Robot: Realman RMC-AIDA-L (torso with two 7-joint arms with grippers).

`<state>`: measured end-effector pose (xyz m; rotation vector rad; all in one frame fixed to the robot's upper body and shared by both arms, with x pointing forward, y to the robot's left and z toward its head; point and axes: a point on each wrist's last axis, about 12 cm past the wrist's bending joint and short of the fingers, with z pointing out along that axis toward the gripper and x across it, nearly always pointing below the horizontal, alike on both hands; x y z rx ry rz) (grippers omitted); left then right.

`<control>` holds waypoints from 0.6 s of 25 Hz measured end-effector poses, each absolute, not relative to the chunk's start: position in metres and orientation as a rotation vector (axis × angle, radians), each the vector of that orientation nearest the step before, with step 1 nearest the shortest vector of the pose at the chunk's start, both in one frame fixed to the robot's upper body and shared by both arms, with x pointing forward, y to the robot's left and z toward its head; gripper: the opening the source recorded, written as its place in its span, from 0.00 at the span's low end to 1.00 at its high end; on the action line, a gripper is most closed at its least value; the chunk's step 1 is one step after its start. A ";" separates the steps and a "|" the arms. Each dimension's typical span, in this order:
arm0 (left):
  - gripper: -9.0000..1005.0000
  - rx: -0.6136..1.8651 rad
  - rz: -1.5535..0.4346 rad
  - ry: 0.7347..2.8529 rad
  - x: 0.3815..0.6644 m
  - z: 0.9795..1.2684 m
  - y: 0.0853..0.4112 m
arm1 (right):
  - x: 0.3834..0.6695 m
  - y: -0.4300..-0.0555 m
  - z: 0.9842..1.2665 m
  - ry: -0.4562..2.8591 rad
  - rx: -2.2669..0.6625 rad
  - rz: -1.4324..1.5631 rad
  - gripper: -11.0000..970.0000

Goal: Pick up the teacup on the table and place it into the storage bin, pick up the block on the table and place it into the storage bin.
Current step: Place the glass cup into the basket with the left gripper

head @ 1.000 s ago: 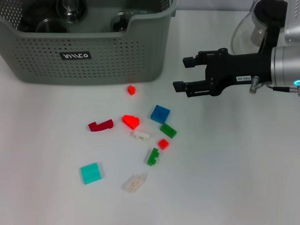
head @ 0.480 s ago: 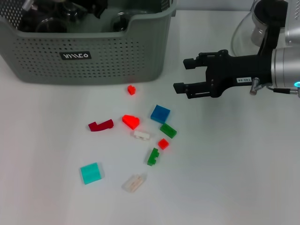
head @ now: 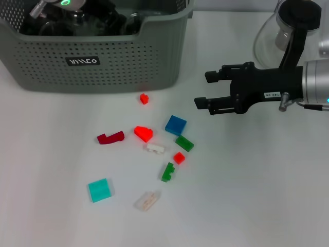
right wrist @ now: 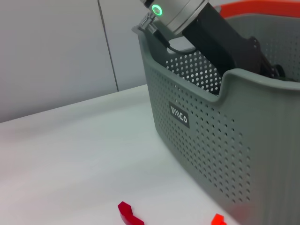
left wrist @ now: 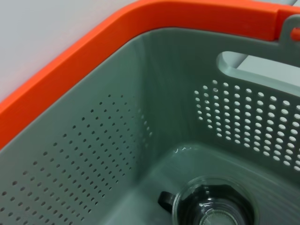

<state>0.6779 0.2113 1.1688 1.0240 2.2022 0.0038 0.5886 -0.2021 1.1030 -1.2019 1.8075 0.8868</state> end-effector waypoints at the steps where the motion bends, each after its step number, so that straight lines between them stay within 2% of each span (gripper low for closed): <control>1: 0.24 1.020 0.003 2.203 0.678 1.169 0.212 | 0.588 -0.203 1.103 1.809 -1.201 0.888 0.83; 7: 0.37 0.910 0.019 2.201 0.679 1.182 0.227 | 0.587 -0.205 1.102 1.812 -1.199 0.887 0.83; 10: 0.43 0.790 0.033 2.169 0.675 1.202 0.249 | 0.587 -0.206 1.102 1.806 -1.201 0.886 0.83; 13: 0.65 0.673 -0.064 2.128 0.662 1.228 0.272 | 0.587 -0.209 1.106 1.791 -1.204 0.901 0.83; 15: 0.68 0.629 -0.175 2.098 0.650 1.239 0.284 | 0.586 -0.211 1.110 1.772 -1.202 0.917 0.83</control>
